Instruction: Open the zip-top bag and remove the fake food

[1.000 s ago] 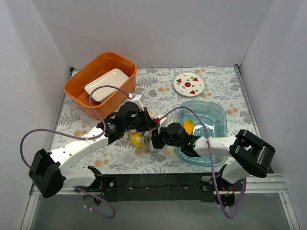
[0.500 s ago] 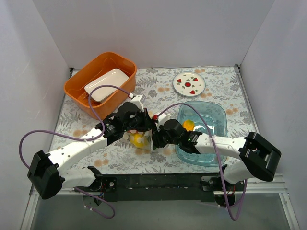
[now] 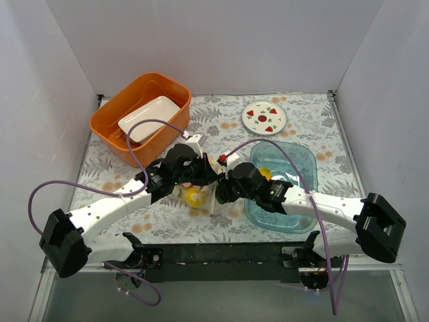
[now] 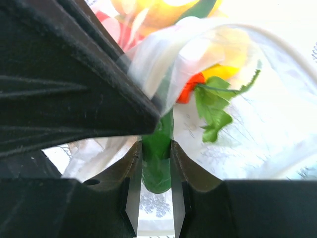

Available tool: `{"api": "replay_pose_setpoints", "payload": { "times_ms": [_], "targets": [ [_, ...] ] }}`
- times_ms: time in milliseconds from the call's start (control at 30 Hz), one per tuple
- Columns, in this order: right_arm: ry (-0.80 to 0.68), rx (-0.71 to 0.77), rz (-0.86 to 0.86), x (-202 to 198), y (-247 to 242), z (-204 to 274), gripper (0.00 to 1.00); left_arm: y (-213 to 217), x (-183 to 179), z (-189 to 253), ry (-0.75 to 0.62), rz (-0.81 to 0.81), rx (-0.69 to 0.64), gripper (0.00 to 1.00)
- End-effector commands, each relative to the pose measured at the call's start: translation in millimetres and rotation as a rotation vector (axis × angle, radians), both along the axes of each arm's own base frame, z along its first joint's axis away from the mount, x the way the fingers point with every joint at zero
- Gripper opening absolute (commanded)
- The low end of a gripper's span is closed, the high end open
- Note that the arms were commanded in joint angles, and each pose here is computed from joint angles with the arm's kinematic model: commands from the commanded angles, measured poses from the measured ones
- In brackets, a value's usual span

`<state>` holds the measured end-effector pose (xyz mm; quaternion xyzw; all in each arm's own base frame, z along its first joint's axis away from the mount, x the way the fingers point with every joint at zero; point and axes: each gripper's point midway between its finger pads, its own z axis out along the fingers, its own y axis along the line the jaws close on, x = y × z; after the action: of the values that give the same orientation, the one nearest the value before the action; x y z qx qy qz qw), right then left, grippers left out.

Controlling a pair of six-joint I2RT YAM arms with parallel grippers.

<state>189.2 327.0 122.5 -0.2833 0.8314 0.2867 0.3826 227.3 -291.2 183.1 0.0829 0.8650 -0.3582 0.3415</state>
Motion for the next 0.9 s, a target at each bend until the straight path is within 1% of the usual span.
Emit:
{"api": "replay_pose_setpoints", "payload": {
  "times_ms": [0,133,300,533,600,733,867],
  "targets": [
    [-0.050,-0.004,-0.055,8.7,-10.5,24.3,0.11,-0.6,-0.7,1.4,-0.015,-0.021,0.013,0.00],
    [-0.051,-0.054,-0.050,8.4,-17.2,26.5,0.11,-0.6,2.1,3.1,-0.021,-0.009,0.013,0.00],
    [-0.052,-0.073,-0.049,6.3,-22.9,32.3,0.11,-5.5,5.5,3.9,-0.019,-0.010,0.003,0.00],
    [0.008,-0.133,-0.009,0.8,-17.7,47.2,0.11,-12.5,17.7,4.7,-0.025,0.018,0.000,0.00],
    [0.035,-0.168,-0.011,-3.0,-23.5,44.3,0.11,-13.7,21.0,3.2,-0.024,0.027,0.004,0.00],
    [0.057,-0.172,-0.011,-8.8,-28.4,51.5,0.11,-12.0,27.8,-1.0,-0.025,0.064,0.016,0.00],
    [0.077,-0.202,-0.027,-14.5,-41.3,47.8,0.11,-12.4,30.5,-1.2,-0.024,0.077,0.016,0.00]
  ]
}}
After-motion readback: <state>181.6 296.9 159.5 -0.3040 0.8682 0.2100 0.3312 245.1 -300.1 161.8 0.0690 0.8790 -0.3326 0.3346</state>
